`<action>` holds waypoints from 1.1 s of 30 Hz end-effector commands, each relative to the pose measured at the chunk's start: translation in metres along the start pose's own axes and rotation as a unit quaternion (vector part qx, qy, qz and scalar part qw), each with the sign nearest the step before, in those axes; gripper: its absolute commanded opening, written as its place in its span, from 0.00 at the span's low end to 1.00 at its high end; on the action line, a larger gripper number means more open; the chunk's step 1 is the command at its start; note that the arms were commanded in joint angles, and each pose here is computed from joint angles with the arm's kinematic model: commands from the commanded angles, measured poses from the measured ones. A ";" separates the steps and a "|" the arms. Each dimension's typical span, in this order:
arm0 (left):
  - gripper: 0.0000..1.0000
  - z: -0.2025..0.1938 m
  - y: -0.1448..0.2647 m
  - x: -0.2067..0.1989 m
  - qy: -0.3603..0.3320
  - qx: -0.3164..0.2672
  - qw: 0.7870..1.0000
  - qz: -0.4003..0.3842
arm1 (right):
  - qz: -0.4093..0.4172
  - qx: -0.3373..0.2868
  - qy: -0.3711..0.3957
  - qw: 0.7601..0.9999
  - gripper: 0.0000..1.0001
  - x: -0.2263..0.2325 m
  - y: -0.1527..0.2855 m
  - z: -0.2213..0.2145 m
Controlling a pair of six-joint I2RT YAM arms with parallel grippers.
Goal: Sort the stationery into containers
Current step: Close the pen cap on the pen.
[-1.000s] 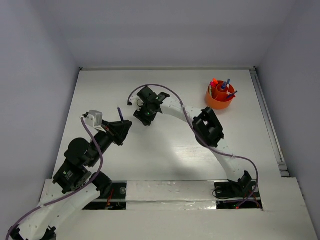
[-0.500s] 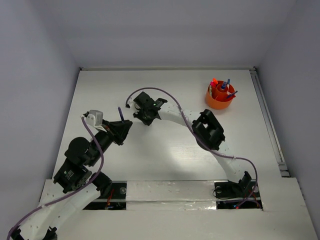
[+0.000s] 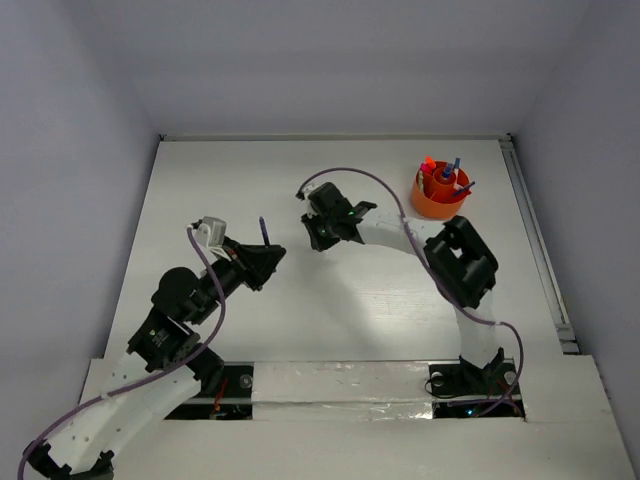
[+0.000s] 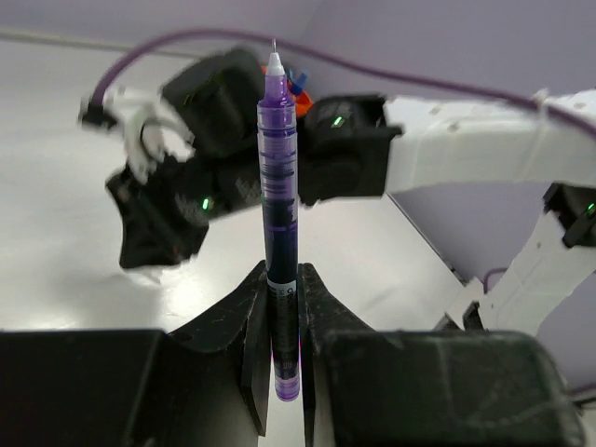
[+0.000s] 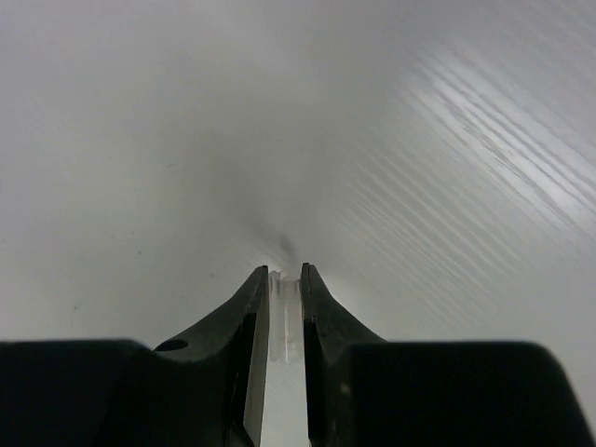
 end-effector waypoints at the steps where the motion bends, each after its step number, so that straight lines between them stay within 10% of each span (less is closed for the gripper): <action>1: 0.00 -0.012 -0.011 -0.006 0.041 -0.002 0.997 -0.061 | 0.045 -0.143 -0.093 0.984 0.00 -0.007 0.052 0.046; 19: 0.00 -0.111 -0.056 -0.005 0.160 0.120 0.965 -0.168 | 0.133 -0.385 -0.263 0.875 0.00 -0.016 0.177 0.040; 33: 0.00 -0.112 -0.079 -0.009 0.155 0.127 0.966 -0.161 | 0.221 -0.423 -0.287 0.830 0.00 -0.003 0.194 0.023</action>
Point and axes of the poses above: each gripper's point midway between its finger pads, its own y axis back along the fingers, its own x axis along the line the jaws close on, z = x × y, the point moved 9 cm from there along y, back along the fingers, and after that the axes turned 2 degrees about -y, right-handed, at the moved point
